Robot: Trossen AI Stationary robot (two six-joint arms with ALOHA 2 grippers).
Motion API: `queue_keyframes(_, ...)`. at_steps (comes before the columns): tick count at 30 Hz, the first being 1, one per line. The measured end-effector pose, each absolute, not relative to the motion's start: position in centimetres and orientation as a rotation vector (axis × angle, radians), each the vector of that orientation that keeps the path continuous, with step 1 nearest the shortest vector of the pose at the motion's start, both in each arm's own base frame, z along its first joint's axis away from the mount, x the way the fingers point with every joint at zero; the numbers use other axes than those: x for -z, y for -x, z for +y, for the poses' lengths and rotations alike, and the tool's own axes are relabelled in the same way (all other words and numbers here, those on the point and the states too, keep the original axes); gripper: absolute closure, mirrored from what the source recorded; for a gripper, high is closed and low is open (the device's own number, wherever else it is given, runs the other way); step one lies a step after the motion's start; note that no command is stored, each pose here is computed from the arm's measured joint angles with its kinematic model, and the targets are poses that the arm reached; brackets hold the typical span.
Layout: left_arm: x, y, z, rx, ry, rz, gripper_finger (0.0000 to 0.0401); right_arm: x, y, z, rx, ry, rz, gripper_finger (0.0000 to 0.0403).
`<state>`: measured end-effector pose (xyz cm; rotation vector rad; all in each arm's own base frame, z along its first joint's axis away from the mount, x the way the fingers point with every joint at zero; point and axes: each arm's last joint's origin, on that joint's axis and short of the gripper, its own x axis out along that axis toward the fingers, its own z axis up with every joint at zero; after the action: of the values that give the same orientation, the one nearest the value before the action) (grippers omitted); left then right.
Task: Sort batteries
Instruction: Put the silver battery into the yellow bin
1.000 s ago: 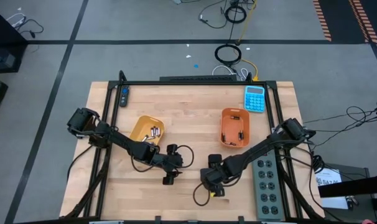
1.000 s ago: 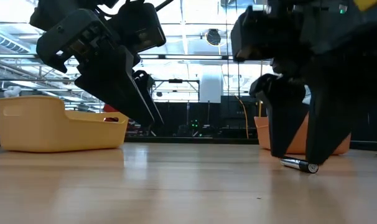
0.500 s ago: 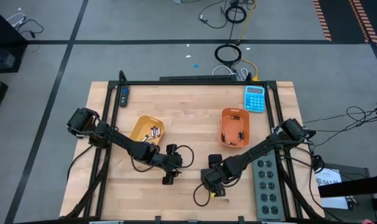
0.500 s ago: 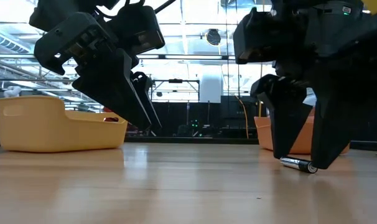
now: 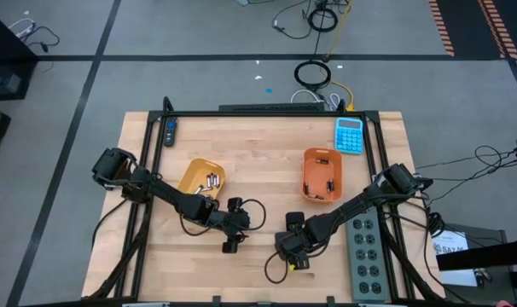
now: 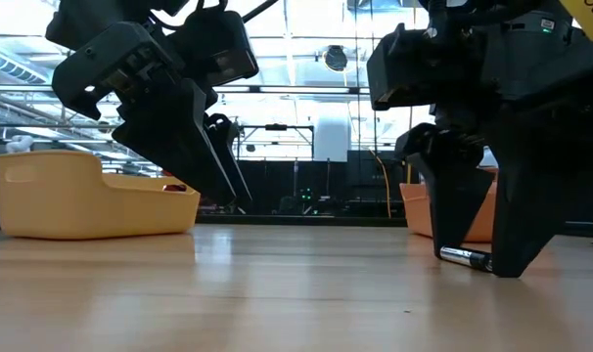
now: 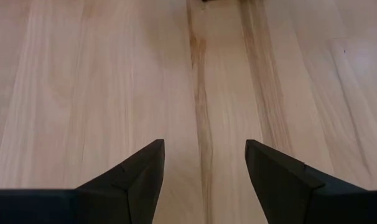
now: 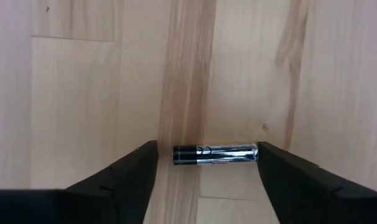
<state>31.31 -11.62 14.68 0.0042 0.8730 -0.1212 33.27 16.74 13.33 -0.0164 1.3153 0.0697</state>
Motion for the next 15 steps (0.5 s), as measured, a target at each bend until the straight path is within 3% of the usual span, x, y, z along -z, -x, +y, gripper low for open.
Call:
queue_keyframes(8, -14.68, -31.32, -11.63, 0.121, -0.004, 0.873, 0.0168, -13.20, -33.21, 16.68, -0.055, 0.001, 1.324, 0.0239)
queue_keyframes(15, -14.68, -31.32, -11.63, 0.121, -0.004, 0.872, 0.0168, -13.16, -33.28, 16.70, -0.051, -0.007, 1.319, 0.0245)
